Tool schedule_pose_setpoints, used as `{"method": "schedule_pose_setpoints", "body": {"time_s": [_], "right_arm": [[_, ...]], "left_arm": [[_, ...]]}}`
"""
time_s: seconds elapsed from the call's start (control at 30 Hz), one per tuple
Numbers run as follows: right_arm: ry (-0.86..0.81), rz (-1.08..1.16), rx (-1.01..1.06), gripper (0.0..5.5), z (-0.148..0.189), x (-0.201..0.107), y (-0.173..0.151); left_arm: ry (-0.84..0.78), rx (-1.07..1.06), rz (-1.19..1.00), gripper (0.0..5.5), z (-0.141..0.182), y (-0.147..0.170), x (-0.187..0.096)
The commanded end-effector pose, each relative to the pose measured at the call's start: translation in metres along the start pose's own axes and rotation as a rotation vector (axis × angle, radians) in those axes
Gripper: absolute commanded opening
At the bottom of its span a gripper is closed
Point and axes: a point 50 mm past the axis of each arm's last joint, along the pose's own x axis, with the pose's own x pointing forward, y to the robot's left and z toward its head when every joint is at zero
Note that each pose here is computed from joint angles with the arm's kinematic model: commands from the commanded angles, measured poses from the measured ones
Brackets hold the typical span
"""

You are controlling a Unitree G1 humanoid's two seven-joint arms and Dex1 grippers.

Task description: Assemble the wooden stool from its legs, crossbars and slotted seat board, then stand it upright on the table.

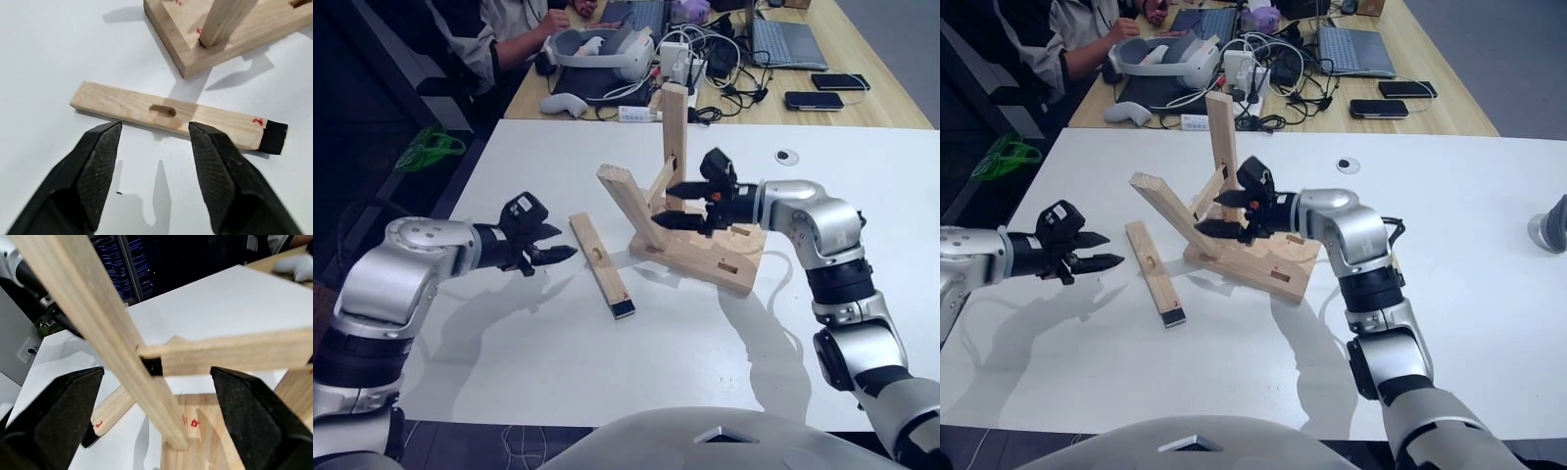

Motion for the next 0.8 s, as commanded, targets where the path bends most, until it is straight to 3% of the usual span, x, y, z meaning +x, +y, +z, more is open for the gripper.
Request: {"method": "schedule_pose_setpoints", "body": {"time_s": [0.03,0.17,0.37,0.47,0.6,0.8], "right_arm": [[0.16,-0.111,-0.083,4.09,-0.023,-0.027,-0.027],[0.251,-0.033,-0.109,4.09,-0.049,-0.028,-0.025],[0.287,-0.077,-0.117,4.09,-0.051,-0.053,-0.038],[0.333,-0.062,-0.081,4.09,-0.064,-0.069,-0.032],[0.294,-0.002,-0.016,4.09,-0.073,-0.066,-0.01],[0.139,-0.075,0.211,4.09,-0.089,-0.062,0.023]], "left_arm": [[-0.072,0.009,-0.059,2.53,0.012,-0.018,0.024],[-0.12,0.024,-0.104,2.53,0.025,-0.027,0.047],[-0.033,0.043,-0.105,2.53,0.018,-0.036,0.064],[-0.02,0.071,-0.125,2.53,0.024,-0.044,0.072],[-0.024,0.084,-0.083,2.53,0.034,-0.042,0.084],[-0.227,-0.264,-0.079,2.53,0.03,-0.054,0.1]]}}
